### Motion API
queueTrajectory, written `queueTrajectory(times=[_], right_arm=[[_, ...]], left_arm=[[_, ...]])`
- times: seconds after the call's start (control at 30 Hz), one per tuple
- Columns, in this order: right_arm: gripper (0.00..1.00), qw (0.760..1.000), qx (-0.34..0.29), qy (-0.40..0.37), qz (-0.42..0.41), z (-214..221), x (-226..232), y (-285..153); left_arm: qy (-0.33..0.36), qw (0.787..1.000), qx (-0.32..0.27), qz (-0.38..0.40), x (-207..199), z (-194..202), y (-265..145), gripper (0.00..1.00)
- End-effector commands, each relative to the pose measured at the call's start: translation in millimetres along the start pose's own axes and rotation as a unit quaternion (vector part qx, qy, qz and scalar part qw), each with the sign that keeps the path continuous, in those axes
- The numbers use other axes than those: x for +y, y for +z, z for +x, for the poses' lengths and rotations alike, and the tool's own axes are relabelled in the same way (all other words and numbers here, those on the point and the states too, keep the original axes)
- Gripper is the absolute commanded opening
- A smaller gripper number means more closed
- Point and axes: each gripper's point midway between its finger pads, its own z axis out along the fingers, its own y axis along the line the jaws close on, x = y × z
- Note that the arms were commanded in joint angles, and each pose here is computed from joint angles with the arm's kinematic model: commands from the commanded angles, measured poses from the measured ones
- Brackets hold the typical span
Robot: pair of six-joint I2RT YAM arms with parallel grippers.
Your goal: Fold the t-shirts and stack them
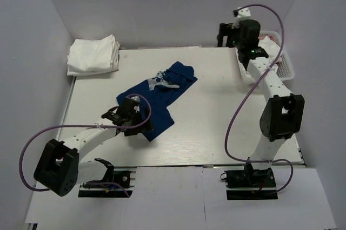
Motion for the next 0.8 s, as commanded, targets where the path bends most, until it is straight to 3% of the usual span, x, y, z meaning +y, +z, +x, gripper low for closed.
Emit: queueTrajectory(times=[0.0, 0.2, 0.33, 0.43, 0.47, 0.53, 0.57, 0.6, 0.63, 0.7, 0.73, 0.77], right_arm=[[0.9, 0.988, 0.069, -0.049, -0.128, 46.6, 82.1, 3.5], [0.9, 0.974, 0.139, -0.148, -0.105, 127.7, 108.0, 15.2], [0.9, 0.958, 0.155, -0.209, -0.122, 164.7, 130.5, 21.1], [0.9, 0.939, 0.176, -0.253, -0.149, 192.2, 151.2, 25.9], [0.9, 0.938, 0.179, -0.258, -0.145, 196.3, 148.4, 29.2], [0.9, 0.934, 0.192, -0.265, -0.145, 216.6, 151.5, 38.4], [0.9, 0.935, 0.191, -0.265, -0.137, 217.8, 151.8, 42.1], [0.9, 0.941, 0.185, -0.256, -0.125, 216.3, 151.7, 49.9], [0.88, 0.941, 0.191, -0.254, -0.119, 224.5, 149.9, 54.8], [0.75, 0.96, 0.159, -0.215, -0.076, 208.7, 146.7, 70.2], [0.65, 0.964, 0.156, -0.203, -0.066, 209.7, 144.2, 73.6], [0.46, 0.969, 0.15, -0.191, -0.047, 206.5, 138.3, 76.4]], left_arm=[[0.017, 0.997, 0.025, 0.066, -21.1, 16.0, -3.3, 1.0], [0.013, 0.996, 0.058, 0.068, -17.1, 46.3, 10.8, 1.0], [-0.001, 0.998, 0.041, 0.037, -9.7, 40.9, 19.5, 0.9], [-0.015, 1.0, 0.009, 0.004, -3.9, 24.4, 26.0, 0.71], [-0.026, 1.0, 0.0, -0.005, -1.4, 21.4, 26.7, 0.53], [-0.032, 0.998, -0.031, -0.038, 4.6, 4.7, 30.5, 0.37], [-0.038, 0.997, -0.041, -0.05, 3.6, -4.6, 26.4, 0.2], [-0.037, 0.994, -0.057, -0.081, 12.5, -12.6, 26.4, 0.1], [-0.043, 0.992, -0.067, -0.094, 14.3, -18.7, 23.4, 0.01], [-0.044, 0.986, -0.085, -0.134, 23.9, -29.9, 17.7, 0.0], [-0.043, 0.985, -0.087, -0.144, 27.9, -29.9, 16.8, 0.0], [-0.047, 0.982, -0.1, -0.153, 28.9, -36.4, 14.2, 0.0]])
